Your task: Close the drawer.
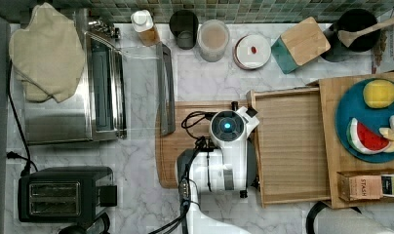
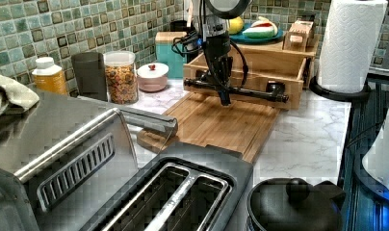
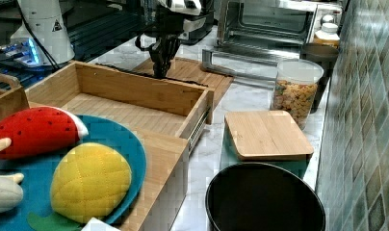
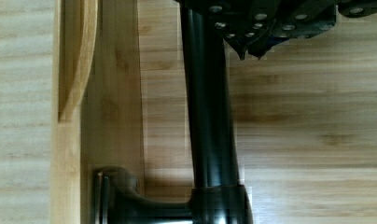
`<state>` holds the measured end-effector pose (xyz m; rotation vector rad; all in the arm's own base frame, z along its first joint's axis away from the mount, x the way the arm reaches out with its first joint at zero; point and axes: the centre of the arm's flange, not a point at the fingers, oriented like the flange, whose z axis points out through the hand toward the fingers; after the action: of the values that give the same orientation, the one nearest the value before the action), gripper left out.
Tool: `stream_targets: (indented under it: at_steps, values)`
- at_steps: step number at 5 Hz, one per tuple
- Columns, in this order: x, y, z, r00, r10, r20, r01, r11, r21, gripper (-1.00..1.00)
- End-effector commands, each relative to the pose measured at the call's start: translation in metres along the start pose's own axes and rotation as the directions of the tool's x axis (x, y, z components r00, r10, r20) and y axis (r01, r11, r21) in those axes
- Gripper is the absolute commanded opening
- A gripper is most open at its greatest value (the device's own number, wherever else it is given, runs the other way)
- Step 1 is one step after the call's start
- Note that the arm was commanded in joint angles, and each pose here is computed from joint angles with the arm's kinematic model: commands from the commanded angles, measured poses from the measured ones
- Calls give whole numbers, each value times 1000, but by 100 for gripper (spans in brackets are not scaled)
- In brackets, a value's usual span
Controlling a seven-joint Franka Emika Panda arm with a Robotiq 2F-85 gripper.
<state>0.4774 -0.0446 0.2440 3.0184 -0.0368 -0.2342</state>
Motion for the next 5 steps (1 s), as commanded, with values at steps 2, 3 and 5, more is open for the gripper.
stream_targets:
  at_steps: [2, 3, 5]
  values:
    - [7, 230, -50, 990, -8, -139, -4, 996, -92, -100]
    - [2, 275, -47, 988, -24, -153, 11, 996, -87, -100]
    - [2, 334, -61, 994, -31, -108, 18, 992, -125, -100]
